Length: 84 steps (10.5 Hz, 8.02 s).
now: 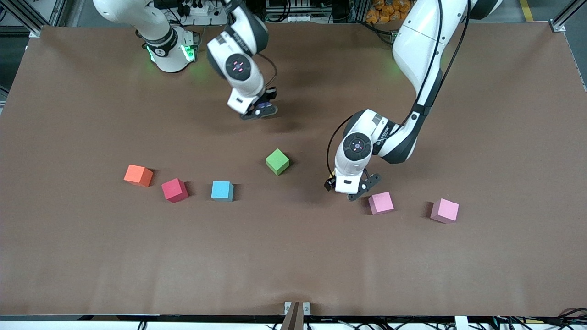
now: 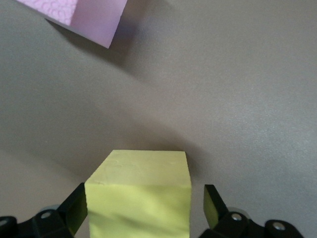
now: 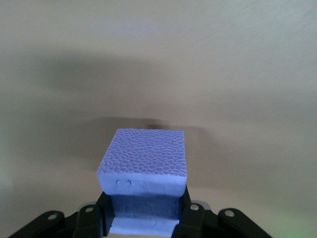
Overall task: Arrange blocks into number 1
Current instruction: 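Place the purple block mid-table with the right gripper, then place yellow against purple with the left gripper while the right gripper reaches green, then grasp the green block with the right gripper while the left gripper grasps pink, then place the green block against the yellow block with the right gripper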
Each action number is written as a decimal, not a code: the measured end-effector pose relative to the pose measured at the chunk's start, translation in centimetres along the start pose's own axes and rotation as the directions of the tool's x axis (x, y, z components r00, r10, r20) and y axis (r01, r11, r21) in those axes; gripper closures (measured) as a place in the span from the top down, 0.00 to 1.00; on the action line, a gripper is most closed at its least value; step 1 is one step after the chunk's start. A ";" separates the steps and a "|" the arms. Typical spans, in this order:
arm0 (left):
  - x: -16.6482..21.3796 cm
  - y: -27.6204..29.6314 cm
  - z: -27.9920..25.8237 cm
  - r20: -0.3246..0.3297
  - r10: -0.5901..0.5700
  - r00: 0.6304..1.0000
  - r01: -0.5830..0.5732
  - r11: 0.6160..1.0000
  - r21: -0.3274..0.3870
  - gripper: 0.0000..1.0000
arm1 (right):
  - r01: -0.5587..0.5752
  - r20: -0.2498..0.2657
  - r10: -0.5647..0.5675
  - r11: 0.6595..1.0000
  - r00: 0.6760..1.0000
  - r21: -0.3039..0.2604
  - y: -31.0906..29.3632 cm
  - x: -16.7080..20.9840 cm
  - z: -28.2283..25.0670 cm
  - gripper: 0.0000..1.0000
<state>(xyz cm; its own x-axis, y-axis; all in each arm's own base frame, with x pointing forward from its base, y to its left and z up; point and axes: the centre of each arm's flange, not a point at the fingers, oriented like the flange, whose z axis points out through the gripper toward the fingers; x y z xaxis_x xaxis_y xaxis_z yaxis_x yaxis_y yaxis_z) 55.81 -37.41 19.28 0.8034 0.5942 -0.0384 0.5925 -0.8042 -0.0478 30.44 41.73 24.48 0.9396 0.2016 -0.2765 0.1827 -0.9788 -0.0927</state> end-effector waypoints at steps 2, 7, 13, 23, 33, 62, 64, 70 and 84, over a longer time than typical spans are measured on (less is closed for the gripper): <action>-0.1 0.0 0.1 -0.008 0.011 1.000 -0.011 1.000 0.005 0.84 | -0.008 -0.008 0.008 1.000 1.000 -0.013 -3.9 -0.5 1.9 0.53; -0.2 0.1 0.2 -0.010 0.013 1.000 -0.013 1.000 0.005 0.65 | -0.062 -0.013 0.062 0.998 0.998 -0.021 -5.5 0.8 3.6 0.63; -0.2 0.1 0.1 -0.013 0.017 1.000 -0.017 1.000 0.005 0.63 | -0.148 0.046 0.147 0.989 0.988 0.012 -2.9 2.0 -4.9 1.00; -22.0 2.6 -3.1 0.035 0.291 0.956 -0.292 0.956 0.038 0.63 | -0.107 -0.003 0.108 0.992 0.994 0.060 23.9 16.9 -16.1 1.00; -29.7 2.1 0.9 0.007 0.427 0.904 -0.427 0.904 -0.009 0.63 | -0.173 -0.009 0.176 0.976 0.984 0.128 25.0 24.8 -13.6 1.00; 13.8 -5.1 -7.1 -0.102 0.353 0.930 -0.355 0.935 -0.012 1.00 | -0.797 0.061 0.801 0.579 0.595 0.172 6.5 23.0 -6.2 1.00; 14.1 -4.8 -5.7 -0.087 0.376 0.923 -0.378 0.926 -0.009 1.00 | -0.803 0.075 0.804 0.574 0.590 0.158 5.8 22.8 -5.0 1.00; 14.1 -4.8 -3.6 -0.057 0.420 0.906 -0.420 0.907 0.008 1.00 | -0.802 0.075 0.800 0.584 0.595 0.126 4.7 22.4 -2.7 0.83; 14.8 -5.2 -2.2 -0.039 0.414 0.909 -0.414 0.910 0.014 1.00 | -0.266 -0.028 0.265 0.963 0.964 -0.035 -4.1 11.6 -0.9 0.61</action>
<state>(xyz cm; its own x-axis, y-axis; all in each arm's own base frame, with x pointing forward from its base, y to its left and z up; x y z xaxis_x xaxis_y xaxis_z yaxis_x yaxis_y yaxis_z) 64.70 -24.44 21.14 0.9783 0.2067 -0.0158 0.2059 -0.9777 -0.0417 40.89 48.04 22.49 0.9622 -0.0660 -0.2642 -0.0635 -0.9978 0.0182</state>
